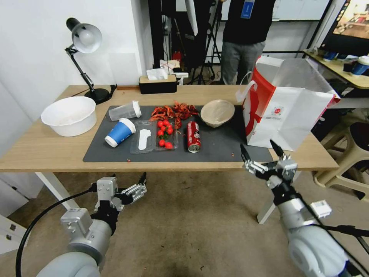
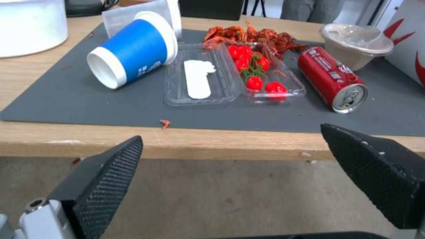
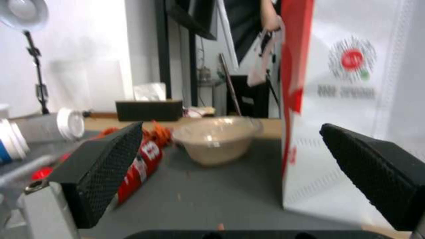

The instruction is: Pick up the trash from the table and place it into the takeout bag.

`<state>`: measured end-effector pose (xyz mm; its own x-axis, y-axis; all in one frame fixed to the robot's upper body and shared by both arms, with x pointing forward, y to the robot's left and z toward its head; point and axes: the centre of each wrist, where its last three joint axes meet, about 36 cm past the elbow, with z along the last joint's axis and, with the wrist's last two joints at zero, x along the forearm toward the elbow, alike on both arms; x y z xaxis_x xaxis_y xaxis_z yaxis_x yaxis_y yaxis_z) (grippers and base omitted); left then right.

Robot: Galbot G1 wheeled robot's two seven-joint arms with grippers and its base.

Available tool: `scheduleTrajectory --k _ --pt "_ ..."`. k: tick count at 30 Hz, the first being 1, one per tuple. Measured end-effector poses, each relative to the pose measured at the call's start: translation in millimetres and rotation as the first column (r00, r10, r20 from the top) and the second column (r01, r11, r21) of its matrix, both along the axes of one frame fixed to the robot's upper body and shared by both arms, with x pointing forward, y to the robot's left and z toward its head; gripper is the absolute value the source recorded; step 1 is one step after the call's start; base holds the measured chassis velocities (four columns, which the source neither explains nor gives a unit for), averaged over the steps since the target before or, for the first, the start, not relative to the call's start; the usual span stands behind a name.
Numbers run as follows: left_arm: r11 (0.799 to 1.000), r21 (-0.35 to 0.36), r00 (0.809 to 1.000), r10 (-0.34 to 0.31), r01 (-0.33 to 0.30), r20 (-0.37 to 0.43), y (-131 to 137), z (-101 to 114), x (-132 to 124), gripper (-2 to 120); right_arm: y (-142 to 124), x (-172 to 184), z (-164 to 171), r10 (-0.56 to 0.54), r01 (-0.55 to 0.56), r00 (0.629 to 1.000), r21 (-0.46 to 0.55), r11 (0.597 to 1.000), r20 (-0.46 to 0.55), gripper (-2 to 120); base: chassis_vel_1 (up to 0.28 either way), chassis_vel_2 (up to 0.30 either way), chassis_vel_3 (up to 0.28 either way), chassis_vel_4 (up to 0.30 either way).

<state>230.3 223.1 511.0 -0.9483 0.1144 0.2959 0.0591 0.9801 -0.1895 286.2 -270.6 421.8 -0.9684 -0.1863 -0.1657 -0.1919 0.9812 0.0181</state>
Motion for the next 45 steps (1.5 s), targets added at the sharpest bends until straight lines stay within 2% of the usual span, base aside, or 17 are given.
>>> scheduleTrajectory --k 8,18,27,31,33,35,37,39,41,45 --pt "1.000 0.002 1.000 -0.002 0.002 0.008 1 0 1 100 -1 -9 -18 -0.004 0.003 0.998 -0.004 1.000 -0.058 100 0.000 0.000 0.000 0.000" --pt "1.000 0.007 1.000 0.004 -0.004 0.009 2 0 0 100 0 -13 -24 0.009 -0.009 0.996 -0.002 1.000 -0.088 100 0.000 0.000 0.000 0.000" --pt "1.000 0.006 1.000 -0.005 0.005 0.007 1 -1 1 100 12 29 -20 0.056 -0.052 0.994 0.046 0.998 -0.091 100 0.000 0.000 0.000 0.000" --pt "1.000 0.005 1.000 -0.007 0.007 0.002 1 -2 0 100 29 51 -17 0.108 -0.102 0.990 0.067 0.993 -0.095 100 0.000 0.000 0.000 0.000" --pt "1.000 0.003 1.000 -0.005 0.005 0.003 1 -1 0 100 46 69 -11 0.144 -0.137 0.984 0.068 0.988 -0.108 100 0.000 0.000 0.000 0.000" --pt "1.000 0.002 1.000 -0.005 0.005 0.003 1 -1 0 100 49 73 -9 0.151 -0.144 0.982 0.068 0.987 -0.111 100 0.000 0.000 0.000 0.000" --pt "1.000 0.003 1.000 -0.002 0.002 0.000 1 -1 -1 100 66 89 -2 0.174 -0.166 0.974 0.073 0.984 -0.141 100 0.000 0.000 0.000 0.000" --pt "1.000 0.004 1.000 -0.001 0.001 -0.002 1 -1 -1 100 69 92 0 0.176 -0.166 0.973 0.073 0.983 -0.147 100 0.000 0.000 0.000 0.000" --pt "1.000 0.004 1.000 0.002 -0.002 -0.007 2 -2 -2 100 87 108 11 0.171 -0.161 0.967 0.071 0.984 -0.186 100 0.000 0.000 0.000 0.000" --pt "1.000 0.000 1.000 0.006 -0.006 -0.011 1 -2 -3 100 104 119 20 0.151 -0.141 0.961 0.060 0.988 -0.230 100 0.000 0.000 0.000 0.000"
